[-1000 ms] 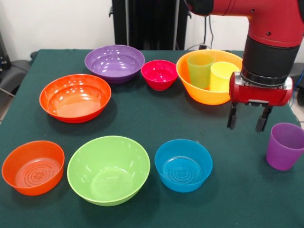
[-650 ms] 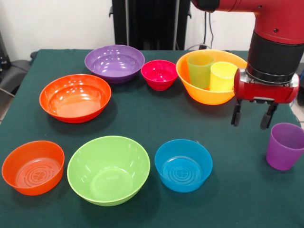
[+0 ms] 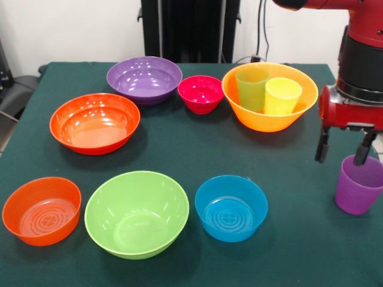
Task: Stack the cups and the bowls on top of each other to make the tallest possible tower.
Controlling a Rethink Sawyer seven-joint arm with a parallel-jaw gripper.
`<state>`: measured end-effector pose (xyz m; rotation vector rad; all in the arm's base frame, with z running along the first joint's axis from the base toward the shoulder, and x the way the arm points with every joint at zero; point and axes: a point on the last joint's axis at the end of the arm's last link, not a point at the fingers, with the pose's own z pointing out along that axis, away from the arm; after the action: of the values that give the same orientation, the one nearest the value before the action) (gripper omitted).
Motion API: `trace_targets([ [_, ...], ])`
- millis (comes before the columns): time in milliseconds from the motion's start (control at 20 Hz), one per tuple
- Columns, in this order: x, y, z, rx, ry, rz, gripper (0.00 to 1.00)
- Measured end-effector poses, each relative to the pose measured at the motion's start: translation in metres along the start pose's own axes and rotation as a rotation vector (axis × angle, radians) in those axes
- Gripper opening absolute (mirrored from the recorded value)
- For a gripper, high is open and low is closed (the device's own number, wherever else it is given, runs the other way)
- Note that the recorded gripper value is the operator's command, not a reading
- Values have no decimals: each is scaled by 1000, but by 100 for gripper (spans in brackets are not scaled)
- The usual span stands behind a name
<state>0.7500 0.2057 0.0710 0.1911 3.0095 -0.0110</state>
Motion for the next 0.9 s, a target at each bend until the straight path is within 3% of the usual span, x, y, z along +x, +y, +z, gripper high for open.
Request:
trace_targets([
  [600, -1, 17, 13, 3, -10, -26, 100],
  [900, 7, 22, 25, 38, -9, -50, 100],
])
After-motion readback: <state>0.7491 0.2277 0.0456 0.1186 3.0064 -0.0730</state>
